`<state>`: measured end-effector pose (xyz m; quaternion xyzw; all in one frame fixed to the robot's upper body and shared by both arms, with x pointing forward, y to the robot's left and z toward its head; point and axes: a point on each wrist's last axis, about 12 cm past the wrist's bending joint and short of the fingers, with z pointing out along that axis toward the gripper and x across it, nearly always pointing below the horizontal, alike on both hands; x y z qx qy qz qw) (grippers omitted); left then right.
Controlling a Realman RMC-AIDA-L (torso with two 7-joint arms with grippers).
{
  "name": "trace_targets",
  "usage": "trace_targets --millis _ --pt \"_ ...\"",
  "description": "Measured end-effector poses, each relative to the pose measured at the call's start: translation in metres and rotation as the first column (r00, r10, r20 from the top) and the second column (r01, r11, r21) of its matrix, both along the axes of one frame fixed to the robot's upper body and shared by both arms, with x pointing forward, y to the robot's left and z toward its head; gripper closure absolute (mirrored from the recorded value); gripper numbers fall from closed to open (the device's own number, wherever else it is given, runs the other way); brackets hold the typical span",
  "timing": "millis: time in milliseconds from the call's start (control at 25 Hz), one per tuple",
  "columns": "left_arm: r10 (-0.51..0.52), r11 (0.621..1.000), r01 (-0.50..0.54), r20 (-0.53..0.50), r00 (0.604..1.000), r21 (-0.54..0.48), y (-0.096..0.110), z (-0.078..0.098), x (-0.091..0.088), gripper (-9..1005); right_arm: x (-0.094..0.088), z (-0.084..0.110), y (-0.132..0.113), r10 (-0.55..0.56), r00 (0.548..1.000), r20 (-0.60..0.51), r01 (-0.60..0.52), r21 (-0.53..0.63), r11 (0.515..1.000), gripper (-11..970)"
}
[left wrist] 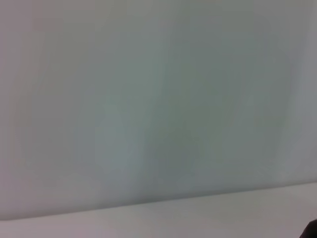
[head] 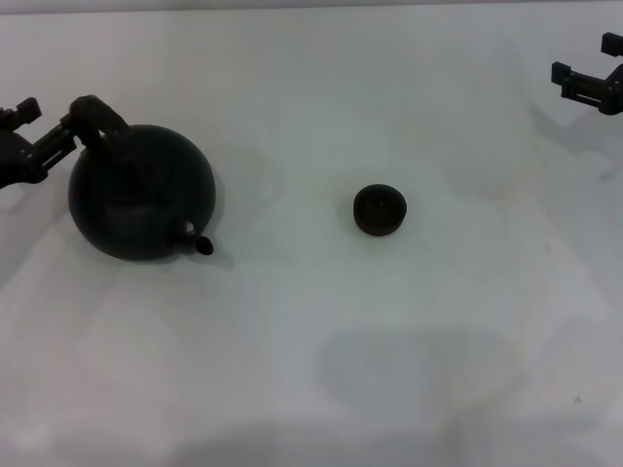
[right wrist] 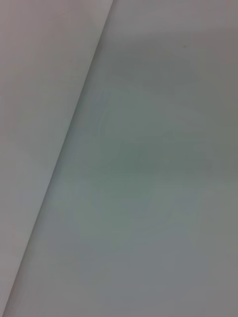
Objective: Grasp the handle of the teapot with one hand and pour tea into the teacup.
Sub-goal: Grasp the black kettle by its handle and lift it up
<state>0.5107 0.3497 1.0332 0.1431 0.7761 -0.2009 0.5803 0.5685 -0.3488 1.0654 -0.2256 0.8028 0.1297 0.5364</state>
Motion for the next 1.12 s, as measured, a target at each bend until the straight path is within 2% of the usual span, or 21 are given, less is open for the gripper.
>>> trace_targets --millis 480,800,1120 --pt "-0.057 0.998 0.057 -0.036 0.998 0.008 -0.016 -0.002 0.011 381 0.000 0.000 0.000 0.001 1.000 0.001 -0.001 -0.003 1.000 119" --pt "-0.134 0.991 0.134 -0.009 0.991 -0.011 -0.018 0.000 -0.003 399 0.001 0.000 -0.002 -0.014 1.000 0.003 0.014 -0.003 1.000 121" --pt "-0.146 0.989 0.147 0.021 0.989 -0.025 -0.010 0.003 -0.021 417 0.001 -0.001 -0.004 -0.029 1.000 -0.004 0.029 -0.008 1.000 123"
